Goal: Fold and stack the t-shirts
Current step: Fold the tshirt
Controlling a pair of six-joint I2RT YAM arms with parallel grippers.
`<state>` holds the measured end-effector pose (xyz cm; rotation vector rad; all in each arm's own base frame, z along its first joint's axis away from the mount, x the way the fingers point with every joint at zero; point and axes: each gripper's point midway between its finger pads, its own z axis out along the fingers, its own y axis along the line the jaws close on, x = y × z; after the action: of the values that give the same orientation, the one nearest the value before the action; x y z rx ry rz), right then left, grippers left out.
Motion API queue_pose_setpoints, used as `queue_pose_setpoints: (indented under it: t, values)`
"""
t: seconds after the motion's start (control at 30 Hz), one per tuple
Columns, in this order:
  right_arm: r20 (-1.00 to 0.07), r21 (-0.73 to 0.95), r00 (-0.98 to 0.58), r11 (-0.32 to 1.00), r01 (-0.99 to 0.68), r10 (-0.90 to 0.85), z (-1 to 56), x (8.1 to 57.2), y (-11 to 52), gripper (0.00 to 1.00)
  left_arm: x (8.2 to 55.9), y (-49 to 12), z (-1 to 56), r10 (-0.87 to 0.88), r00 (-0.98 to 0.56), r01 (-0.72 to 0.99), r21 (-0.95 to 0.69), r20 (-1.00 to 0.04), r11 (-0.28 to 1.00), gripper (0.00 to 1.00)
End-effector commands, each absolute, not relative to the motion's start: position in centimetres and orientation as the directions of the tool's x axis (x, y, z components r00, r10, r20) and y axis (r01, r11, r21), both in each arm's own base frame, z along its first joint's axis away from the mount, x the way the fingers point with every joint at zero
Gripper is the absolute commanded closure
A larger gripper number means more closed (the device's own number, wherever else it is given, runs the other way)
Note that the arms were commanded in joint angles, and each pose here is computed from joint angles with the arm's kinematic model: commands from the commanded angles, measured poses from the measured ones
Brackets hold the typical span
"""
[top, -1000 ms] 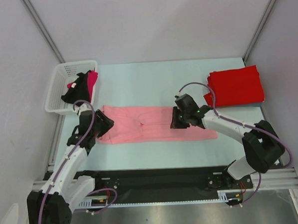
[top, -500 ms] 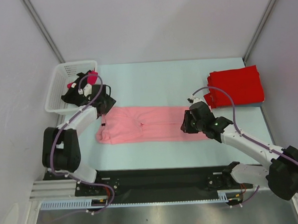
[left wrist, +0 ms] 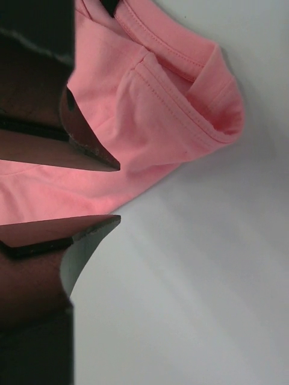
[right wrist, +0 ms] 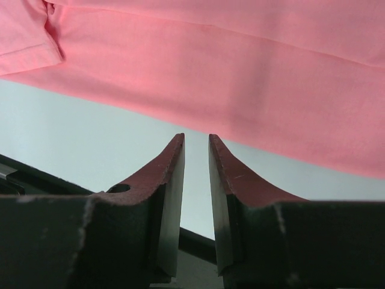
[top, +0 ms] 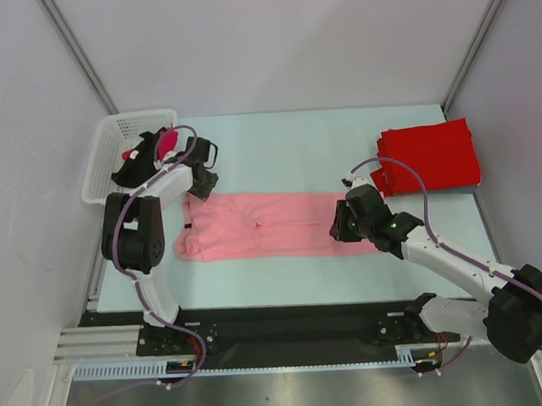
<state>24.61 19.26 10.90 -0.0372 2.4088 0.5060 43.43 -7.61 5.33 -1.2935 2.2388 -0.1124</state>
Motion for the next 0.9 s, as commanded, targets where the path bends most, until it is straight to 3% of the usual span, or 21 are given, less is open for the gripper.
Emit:
queue_pose_setpoints:
  t: [0.0,0.37,0.5,0.53,0.57,0.77,0.87]
  values:
    - [-0.646,0.359,-0.755,0.918,-0.171,0.112,11.6,25.0,19.2,0.72,43.3,-7.3,5.6,-0.851,-0.334,-0.826,-0.309,-0.405,0.471,0.60]
    - [-0.637,0.374,-0.761,0.912,-0.170,0.120,11.3,24.5,18.8,0.72,42.4,-6.9,3.0,-0.853,-0.345,-0.867,-0.215,-0.391,0.449,0.55]
    - [-0.634,0.378,-0.764,0.910,-0.168,0.122,11.2,24.4,18.8,0.73,42.9,-7.0,2.1,-0.849,-0.358,-0.867,-0.199,-0.389,0.456,0.76]
    - [-0.628,0.376,-0.769,0.911,-0.169,0.116,10.9,24.2,18.7,0.73,43.1,-6.9,2.0,-0.847,-0.360,-0.866,-0.198,-0.390,0.459,0.90]
    - [-0.625,0.375,-0.773,0.911,-0.172,0.111,10.7,24.0,18.7,0.73,43.4,-7.0,2.3,-0.847,-0.360,-0.863,-0.205,-0.391,0.461,0.97]
    - [-0.611,0.274,-0.789,0.953,-0.126,0.071,8.7,23.0,17.3,0.67,45.5,-7.6,2.6,-0.851,-0.356,-0.853,-0.237,-0.387,0.465,1.00]
    - [-0.612,0.195,-0.789,0.977,-0.082,0.056,8.2,22.6,16.1,0.54,46.9,-8.0,2.9,-0.856,-0.343,-0.849,-0.262,-0.386,0.459,1.00]
